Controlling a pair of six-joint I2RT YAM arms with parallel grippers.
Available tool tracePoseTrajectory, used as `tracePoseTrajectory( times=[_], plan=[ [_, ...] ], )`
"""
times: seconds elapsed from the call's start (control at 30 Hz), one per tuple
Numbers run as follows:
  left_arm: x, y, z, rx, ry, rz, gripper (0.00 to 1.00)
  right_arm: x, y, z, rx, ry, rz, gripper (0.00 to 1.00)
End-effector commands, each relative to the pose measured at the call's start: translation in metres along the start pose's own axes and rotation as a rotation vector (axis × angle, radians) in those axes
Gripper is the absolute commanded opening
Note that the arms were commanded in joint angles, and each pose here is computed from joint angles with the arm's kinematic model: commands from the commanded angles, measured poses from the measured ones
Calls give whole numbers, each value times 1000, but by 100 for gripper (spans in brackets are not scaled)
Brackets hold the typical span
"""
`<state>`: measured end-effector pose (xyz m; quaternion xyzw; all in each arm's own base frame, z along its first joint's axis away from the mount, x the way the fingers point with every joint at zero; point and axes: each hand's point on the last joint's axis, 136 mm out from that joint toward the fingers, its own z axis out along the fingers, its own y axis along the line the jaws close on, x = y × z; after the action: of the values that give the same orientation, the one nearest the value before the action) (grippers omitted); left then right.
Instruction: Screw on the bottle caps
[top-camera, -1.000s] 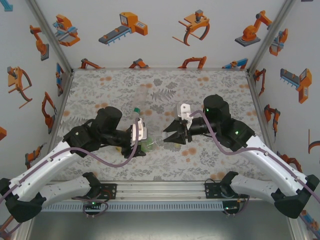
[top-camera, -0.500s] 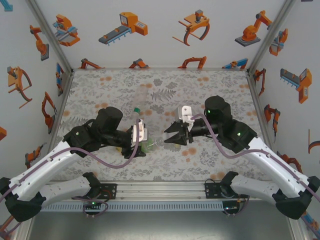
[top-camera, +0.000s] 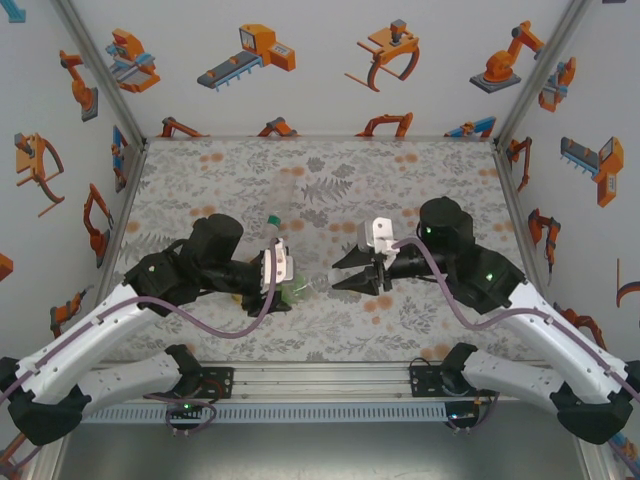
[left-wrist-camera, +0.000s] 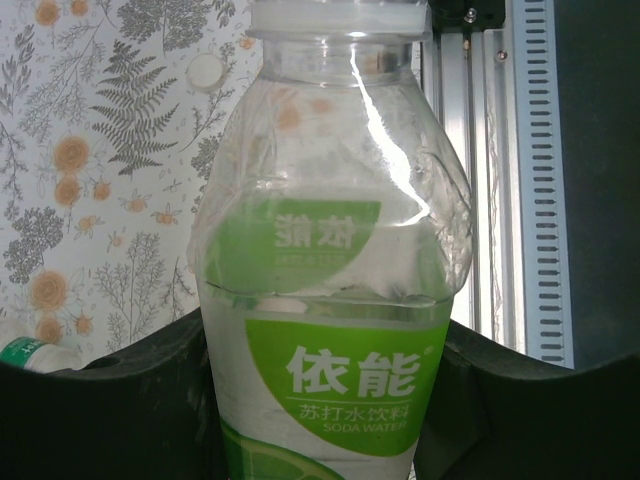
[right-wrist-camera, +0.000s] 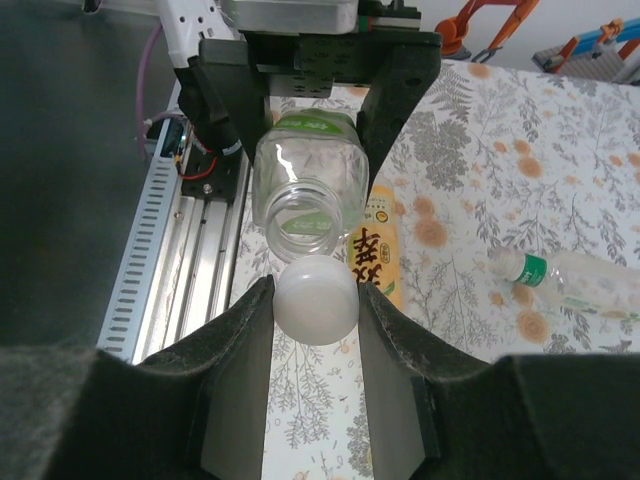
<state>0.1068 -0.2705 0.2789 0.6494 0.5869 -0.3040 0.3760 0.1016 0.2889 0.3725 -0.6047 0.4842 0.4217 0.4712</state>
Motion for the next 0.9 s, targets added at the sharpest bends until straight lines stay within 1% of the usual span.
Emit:
tracePoseTrajectory(
  times=[0.0, 0.3, 0.63, 0.87],
  plan=[
    [-8, 0, -5, -11, -28, 25, 0, -25, 3, -4, -8, -57, -59, 0],
    [-13, -1, -1, 20, -38, 22, 0, -33, 7, 12, -57, -67, -73, 0],
    [-20, -1, -4, 14, -64, 33, 0, -16, 14, 18, -86, -17, -51, 0],
    [-25, -9, -6, 54, -96, 37, 0, -8, 10, 16, -48, 13, -75, 0]
  ],
)
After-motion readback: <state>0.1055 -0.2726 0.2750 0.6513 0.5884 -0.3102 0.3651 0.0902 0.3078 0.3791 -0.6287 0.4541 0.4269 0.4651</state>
